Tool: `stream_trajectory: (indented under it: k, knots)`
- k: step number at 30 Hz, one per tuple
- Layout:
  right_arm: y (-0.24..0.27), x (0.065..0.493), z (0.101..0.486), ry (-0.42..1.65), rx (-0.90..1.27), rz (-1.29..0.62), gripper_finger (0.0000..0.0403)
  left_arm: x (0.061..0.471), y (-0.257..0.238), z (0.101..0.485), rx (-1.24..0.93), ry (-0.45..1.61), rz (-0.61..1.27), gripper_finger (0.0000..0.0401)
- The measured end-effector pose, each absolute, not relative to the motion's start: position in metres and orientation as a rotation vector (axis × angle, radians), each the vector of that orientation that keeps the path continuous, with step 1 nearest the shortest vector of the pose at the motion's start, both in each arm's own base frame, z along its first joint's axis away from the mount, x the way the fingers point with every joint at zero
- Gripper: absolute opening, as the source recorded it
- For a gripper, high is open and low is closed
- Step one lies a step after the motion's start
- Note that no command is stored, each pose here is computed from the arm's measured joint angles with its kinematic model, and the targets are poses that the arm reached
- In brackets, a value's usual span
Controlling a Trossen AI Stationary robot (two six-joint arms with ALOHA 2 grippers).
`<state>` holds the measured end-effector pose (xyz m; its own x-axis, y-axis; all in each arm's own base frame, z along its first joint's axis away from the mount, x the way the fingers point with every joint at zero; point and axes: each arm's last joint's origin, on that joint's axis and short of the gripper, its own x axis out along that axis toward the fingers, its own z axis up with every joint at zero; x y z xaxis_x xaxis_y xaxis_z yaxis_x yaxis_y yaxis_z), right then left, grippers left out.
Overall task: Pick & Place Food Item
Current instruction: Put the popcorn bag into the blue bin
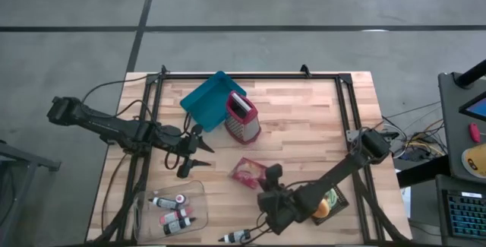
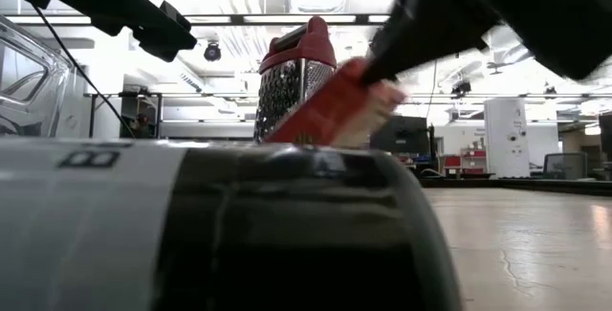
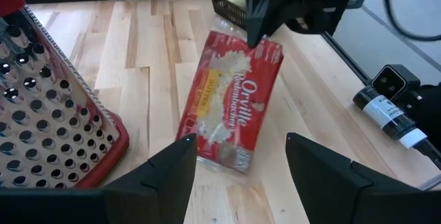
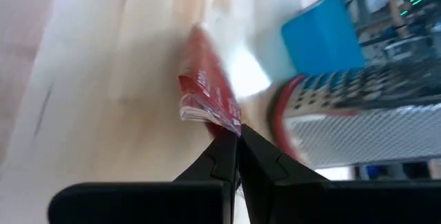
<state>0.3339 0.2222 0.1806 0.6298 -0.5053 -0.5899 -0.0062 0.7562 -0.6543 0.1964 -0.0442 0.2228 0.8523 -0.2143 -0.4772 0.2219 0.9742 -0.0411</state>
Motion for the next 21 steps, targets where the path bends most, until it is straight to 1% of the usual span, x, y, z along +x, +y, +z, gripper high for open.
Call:
stream_trajectory:
  k: [8,21]
  knots:
    - [0.226,0.344,0.204,0.768,-0.708,-0.368,0.0007,0.196,-0.044,0.223,0.016,0.5,-0.23,0.0227]
    - [0.222,0.35,0.212,0.717,-0.708,-0.448,0.0007,0.196,-0.044,0.223,0.025,0.5,-0.233,0.0227]
